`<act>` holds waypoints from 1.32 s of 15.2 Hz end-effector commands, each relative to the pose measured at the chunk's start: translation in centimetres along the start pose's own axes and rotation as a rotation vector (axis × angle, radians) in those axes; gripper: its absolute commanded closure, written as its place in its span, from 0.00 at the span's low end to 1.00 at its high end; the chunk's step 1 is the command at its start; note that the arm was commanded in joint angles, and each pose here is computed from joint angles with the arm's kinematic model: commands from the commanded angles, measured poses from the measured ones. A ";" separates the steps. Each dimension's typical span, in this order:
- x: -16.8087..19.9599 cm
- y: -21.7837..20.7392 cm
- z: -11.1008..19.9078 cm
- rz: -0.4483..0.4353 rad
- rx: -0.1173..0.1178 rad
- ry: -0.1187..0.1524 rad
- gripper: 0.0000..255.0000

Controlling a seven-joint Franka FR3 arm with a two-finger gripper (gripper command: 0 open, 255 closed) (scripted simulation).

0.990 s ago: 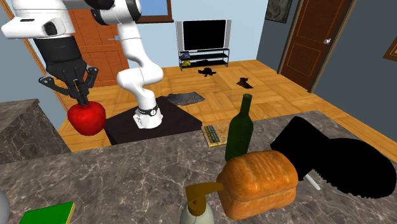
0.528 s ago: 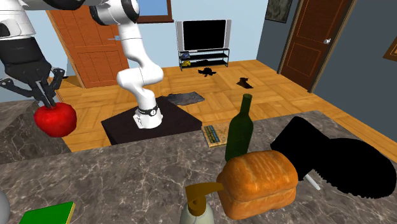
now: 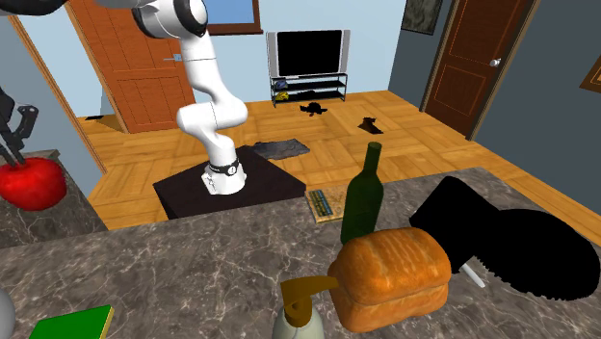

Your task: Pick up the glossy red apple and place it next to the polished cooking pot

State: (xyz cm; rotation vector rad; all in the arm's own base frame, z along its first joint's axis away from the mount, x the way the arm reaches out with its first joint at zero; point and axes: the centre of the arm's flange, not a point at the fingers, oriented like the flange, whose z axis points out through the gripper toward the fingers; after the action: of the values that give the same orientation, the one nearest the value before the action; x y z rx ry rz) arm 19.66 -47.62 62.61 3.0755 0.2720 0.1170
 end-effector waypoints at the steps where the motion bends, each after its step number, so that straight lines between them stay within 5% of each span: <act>1: -2.3 1.7 -0.3 -0.003 -0.001 -0.001 1.00; 7: -8.1 6.3 -0.4 -0.003 -0.001 -0.001 1.00; 20: -8.6 5.9 6.4 -0.003 -0.001 -0.001 1.00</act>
State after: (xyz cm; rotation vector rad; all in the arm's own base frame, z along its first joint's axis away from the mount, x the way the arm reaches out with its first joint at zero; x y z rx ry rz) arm 12.79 -55.23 56.47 3.0750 0.2764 0.1158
